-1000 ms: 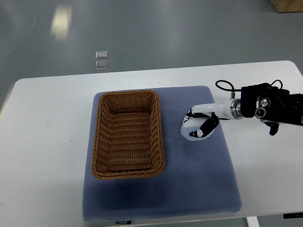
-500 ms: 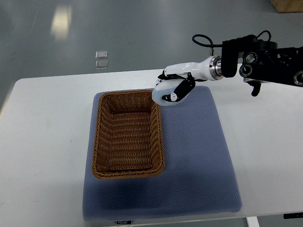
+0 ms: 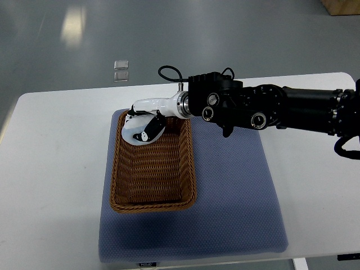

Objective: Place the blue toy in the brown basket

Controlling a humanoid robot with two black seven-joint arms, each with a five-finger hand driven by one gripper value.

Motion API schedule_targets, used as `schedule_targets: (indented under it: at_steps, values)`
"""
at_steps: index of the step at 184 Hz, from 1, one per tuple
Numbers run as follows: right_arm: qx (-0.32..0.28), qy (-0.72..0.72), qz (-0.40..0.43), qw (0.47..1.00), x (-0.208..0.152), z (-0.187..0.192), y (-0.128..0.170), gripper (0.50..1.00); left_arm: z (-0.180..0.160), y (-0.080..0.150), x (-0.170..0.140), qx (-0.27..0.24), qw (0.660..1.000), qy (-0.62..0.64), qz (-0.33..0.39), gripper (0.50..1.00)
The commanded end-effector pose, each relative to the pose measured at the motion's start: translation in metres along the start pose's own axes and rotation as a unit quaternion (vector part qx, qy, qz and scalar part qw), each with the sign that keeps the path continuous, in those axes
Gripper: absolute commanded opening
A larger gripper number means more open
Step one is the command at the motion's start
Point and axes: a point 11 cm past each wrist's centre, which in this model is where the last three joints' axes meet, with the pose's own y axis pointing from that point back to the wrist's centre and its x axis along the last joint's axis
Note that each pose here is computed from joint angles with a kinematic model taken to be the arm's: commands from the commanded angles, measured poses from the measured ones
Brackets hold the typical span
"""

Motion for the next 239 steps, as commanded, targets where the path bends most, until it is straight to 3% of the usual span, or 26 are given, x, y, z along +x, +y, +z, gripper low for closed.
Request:
schedule_targets:
  at_steps: [1, 48, 70, 99, 137, 185, 205, 239]
  values:
    - [-0.018, -0.017, 0.013, 1.000, -0.006, 0.022, -0.004, 0.529, 0.000, 0.000, 0.001, 0.000, 1.000, 0.000, 0.001, 1.000]
    - [-0.036, -0.045, 0.031, 0.998, -0.021, 0.048, -0.007, 0.541, 0.000, 0.000, 0.001, 0.000, 1.000, 0.000, 0.001, 1.000]
    - [-0.037, -0.049, 0.035, 0.997, -0.024, 0.051, -0.008, 0.572, 0.000, 0.000, 0.001, 0.000, 1.000, 0.000, 0.001, 1.000]
    - [-0.039, -0.060, 0.029, 0.997, -0.033, 0.057, -0.009, 0.678, 0.000, 0.000, 0.001, 0.000, 1.000, 0.000, 0.001, 1.000]
    - [-0.042, -0.070, 0.039, 0.996, -0.041, 0.065, -0.010, 0.744, 0.000, 0.000, 0.001, 0.001, 1.000, -0.001, 0.001, 1.000]
    - [-0.037, -0.071, 0.046, 0.996, -0.035, 0.060, -0.010, 0.750, 0.000, 0.000, 0.002, 0.000, 1.000, 0.000, 0.002, 1.000]
    - [-0.018, -0.076, 0.063, 0.995, -0.015, 0.043, -0.008, 0.754, 0.000, 0.000, 0.002, 0.000, 1.000, 0.000, 0.002, 1.000]
    - [0.007, -0.094, 0.081, 0.992, 0.004, 0.026, -0.005, 0.827, 0.000, 0.000, 0.002, 0.000, 1.000, 0.000, 0.003, 1.000]
